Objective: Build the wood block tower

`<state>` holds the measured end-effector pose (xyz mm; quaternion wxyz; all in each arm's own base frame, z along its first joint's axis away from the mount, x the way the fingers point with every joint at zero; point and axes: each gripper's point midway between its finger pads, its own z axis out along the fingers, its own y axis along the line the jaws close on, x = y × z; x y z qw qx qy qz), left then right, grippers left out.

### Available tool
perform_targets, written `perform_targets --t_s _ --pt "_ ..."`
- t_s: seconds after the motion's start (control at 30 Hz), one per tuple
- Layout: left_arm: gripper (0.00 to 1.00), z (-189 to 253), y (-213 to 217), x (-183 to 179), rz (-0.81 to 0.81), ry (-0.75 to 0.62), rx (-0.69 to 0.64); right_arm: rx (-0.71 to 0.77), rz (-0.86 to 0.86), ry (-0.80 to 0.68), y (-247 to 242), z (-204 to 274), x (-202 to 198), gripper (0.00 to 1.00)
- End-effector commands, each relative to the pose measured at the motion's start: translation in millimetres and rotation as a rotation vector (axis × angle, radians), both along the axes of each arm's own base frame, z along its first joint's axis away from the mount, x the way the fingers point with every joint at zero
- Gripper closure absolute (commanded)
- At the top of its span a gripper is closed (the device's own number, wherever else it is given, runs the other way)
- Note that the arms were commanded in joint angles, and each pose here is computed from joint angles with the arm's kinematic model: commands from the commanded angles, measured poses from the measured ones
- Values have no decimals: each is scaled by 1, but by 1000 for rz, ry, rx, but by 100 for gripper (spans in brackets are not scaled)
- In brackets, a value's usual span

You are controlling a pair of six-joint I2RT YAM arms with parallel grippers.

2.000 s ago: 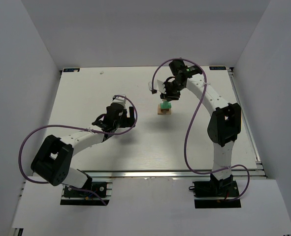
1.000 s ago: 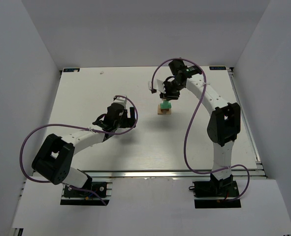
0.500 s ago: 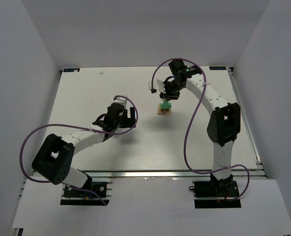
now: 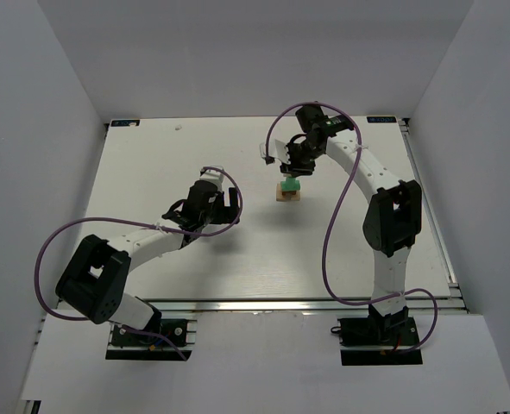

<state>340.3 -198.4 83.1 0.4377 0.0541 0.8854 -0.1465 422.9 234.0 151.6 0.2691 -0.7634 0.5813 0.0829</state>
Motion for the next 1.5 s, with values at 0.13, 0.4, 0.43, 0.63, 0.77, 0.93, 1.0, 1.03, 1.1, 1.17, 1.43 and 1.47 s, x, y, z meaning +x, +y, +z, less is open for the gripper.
perform_targets --t_s 0.13,0.4,0.43,0.63,0.77,0.93,1.0,1.03,1.1,1.17,1.43,1.47 --pt "2 10 -5 7 -15 -28 -20 36 10 -37 2 31 -3 78" --pt "2 9 -6 6 -19 -25 -21 32 16 -23 0 30 -8 78" --pt "2 8 -6 6 -20 -23 -23 32 16 -25 0 30 -8 78" --pt "2 8 -6 6 -20 -22 -21 25 -3 -32 0 26 -1 77" --pt "2 8 -6 6 -21 -21 -19 20 -4 -28 -1 24 -2 76" --pt "2 8 -5 8 -9 -25 -13 17 -8 -25 -1 20 -1 75" --pt "2 8 -5 8 -13 -24 -15 12 -10 -21 -2 17 -1 75" --pt "2 8 -5 8 -13 -24 -15 11 -13 -20 -2 17 -1 75" --pt "2 8 -5 8 -13 -25 -16 9 -10 -18 -2 16 -1 73" --pt "2 6 -5 8 -13 -24 -12 10 -10 -18 -1 16 -1 73" --pt "2 5 -6 9 -13 -16 -7 10 -19 -23 -1 13 2 72" --pt "2 4 -5 9 -13 -14 -6 14 -19 -24 0 13 2 71"
